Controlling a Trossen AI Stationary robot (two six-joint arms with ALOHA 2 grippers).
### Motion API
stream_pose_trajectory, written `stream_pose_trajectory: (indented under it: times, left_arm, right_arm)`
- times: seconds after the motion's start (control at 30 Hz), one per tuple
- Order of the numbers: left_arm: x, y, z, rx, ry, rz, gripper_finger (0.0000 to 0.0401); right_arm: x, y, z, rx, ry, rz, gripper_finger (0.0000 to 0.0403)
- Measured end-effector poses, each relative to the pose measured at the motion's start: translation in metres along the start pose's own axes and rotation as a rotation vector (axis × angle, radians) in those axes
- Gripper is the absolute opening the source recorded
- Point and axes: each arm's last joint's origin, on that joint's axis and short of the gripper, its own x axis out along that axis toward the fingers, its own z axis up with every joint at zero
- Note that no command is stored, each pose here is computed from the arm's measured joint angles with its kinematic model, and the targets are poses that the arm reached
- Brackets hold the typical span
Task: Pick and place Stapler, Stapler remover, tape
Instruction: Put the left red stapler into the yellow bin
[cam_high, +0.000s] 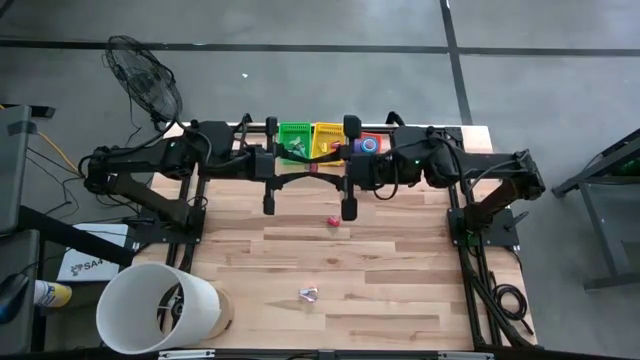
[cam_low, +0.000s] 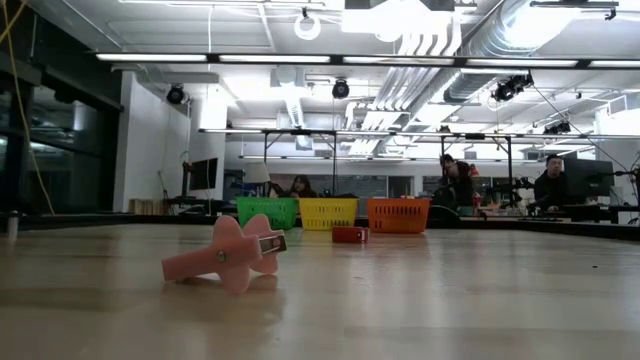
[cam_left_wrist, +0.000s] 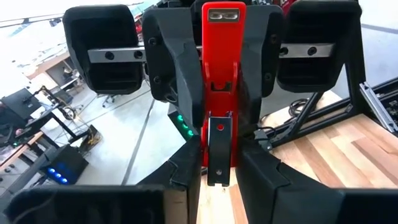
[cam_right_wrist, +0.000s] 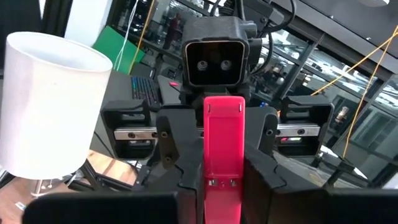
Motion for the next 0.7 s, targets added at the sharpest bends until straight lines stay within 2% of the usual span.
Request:
stream_pose_trajectory:
  times: [0.17, 0.4, 0.53, 0.7]
  left_arm:
    - [0.0, 0.001, -0.001, 0.003, 0.025, 0.047, 0.0118]
    - [-0.001, 0.003, -0.004, 0.017, 0.092, 0.12, 0.0187]
    - [-0.001, 0.001, -0.011, 0.034, 0.172, 0.124, 0.0216]
    - [-0.003, -0.001, -0.018, 0.057, 0.261, 0.134, 0.0226]
  right_arm:
    - [0.0, 0.0, -0.002, 0.01, 0.025, -0.024, 0.0057]
    - [0.0, -0.007, -0.013, 0.037, 0.132, -0.083, 0.0057]
    - [-0.001, -0.019, -0.025, 0.086, 0.229, -0.168, 0.0057]
    - [-0.005, -0.047, -0.05, 0.183, 0.381, -0.284, 0.0057]
